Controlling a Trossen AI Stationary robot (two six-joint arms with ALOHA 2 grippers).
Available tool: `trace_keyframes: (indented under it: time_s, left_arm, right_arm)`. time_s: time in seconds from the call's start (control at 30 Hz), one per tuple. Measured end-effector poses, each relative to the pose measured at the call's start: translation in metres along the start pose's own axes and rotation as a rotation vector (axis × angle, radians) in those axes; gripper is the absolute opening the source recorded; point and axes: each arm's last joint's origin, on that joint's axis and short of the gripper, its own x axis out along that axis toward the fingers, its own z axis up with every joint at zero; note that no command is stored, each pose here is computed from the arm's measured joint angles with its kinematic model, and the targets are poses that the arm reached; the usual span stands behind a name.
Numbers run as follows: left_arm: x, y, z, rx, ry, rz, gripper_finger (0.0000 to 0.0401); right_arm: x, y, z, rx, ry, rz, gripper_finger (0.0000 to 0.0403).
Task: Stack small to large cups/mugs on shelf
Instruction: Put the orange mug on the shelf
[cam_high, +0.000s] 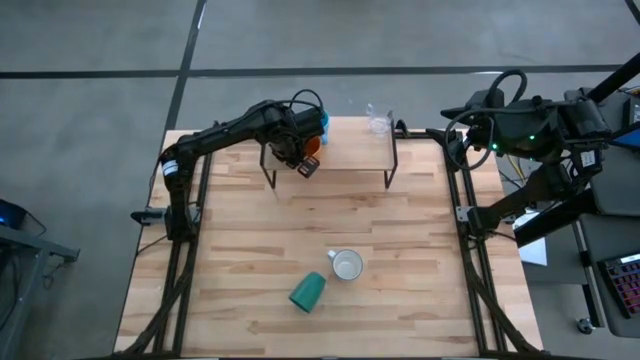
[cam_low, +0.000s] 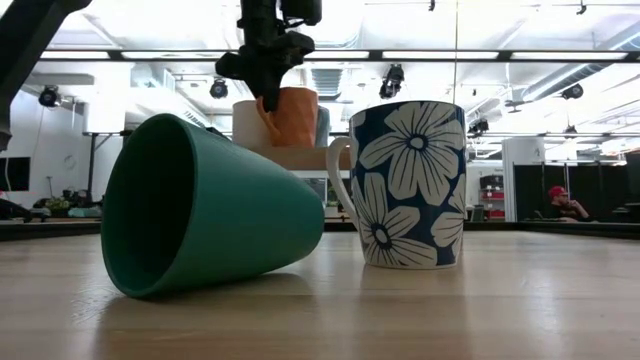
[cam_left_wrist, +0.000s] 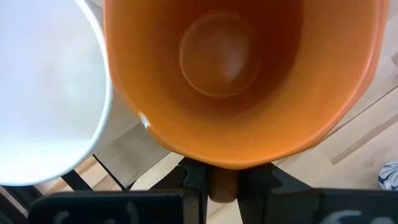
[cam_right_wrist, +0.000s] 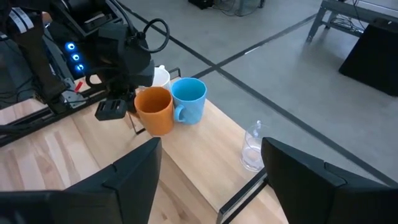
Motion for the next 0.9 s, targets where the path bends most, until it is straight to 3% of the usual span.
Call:
trace_keyframes:
  time_s: [0.9]
  left_arm:
    - [0.0042, 0.0068, 0.0018, -0.008, 0.006, 0.036, 0.0036]
  right_arm:
    - [0.0, 0.0001, 0.0, 0.008, 0.0, 0.001, 0.0263]
